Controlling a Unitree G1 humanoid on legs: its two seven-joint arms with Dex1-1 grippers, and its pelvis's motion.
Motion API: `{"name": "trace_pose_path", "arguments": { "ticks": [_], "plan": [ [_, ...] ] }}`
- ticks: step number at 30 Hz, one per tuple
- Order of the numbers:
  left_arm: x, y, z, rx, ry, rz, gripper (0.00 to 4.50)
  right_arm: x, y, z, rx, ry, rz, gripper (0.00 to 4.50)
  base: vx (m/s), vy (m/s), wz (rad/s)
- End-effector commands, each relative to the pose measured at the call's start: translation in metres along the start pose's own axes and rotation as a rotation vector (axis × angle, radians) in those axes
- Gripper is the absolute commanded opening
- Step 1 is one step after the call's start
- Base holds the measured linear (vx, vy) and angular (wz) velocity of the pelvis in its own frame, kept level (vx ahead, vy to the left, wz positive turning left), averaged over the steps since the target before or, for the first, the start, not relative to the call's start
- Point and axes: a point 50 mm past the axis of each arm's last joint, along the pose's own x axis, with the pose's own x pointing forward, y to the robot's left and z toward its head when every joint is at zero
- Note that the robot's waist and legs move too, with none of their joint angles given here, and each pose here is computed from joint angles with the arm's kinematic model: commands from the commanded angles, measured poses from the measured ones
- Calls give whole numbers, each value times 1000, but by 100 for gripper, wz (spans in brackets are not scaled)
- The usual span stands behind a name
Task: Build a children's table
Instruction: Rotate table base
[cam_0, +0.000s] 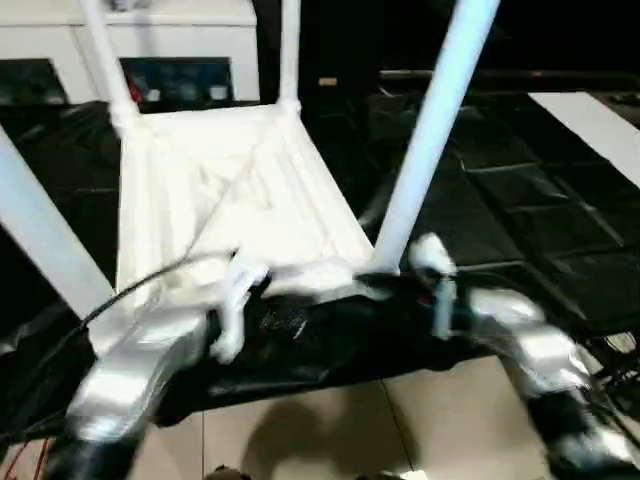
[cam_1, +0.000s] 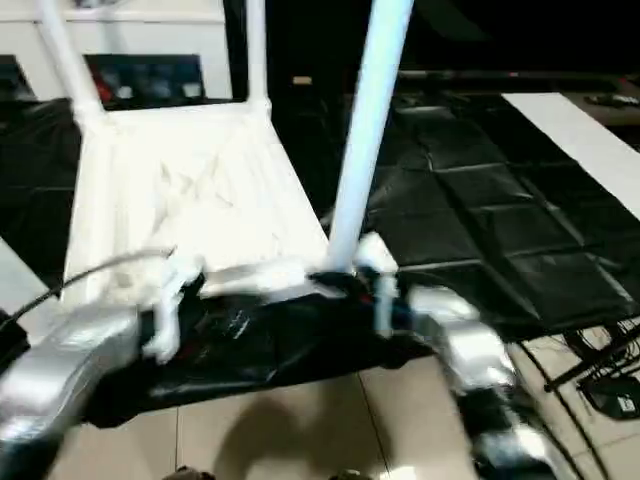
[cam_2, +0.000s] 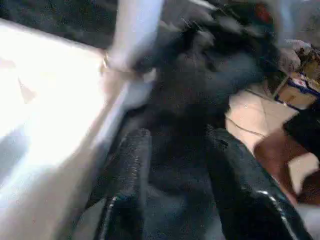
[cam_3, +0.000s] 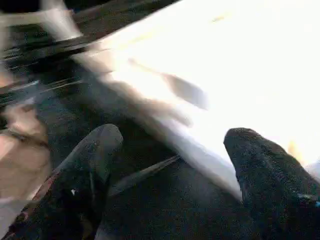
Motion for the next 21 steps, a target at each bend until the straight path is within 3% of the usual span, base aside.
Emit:
{"name": "trace_pose_path", "arguments": {
  "ticks": [1, 6, 7, 14, 17, 21],
  "plan": [
    [-13, -6, 4, -19, 3, -17, 230, 0, -15, 1, -21, -1, -141, 371, 0, 0, 0],
    [-35, -14, -3, -89, 73, -53, 260, 4, -29, 3, -19, -6, -280, 371, 0, 0, 0],
    [-51, -21, -13, -109, 134, -59, 277, 8, -36, 3, -34, 7, -352, 371, 0, 0, 0],
    [-73, -35, -26, -137, 217, -54, 330, 16, -49, 3, -49, 32, -502, 371, 0, 0, 0],
    [-79, -46, -28, -157, 247, -55, 363, 13, -61, 5, -28, 27, -638, 371, 0, 0, 0],
    [-98, -45, -27, -137, 231, 66, 399, 1, -74, 11, -5, -16, -781, 371, 0, 0, 0]
  ]
}}
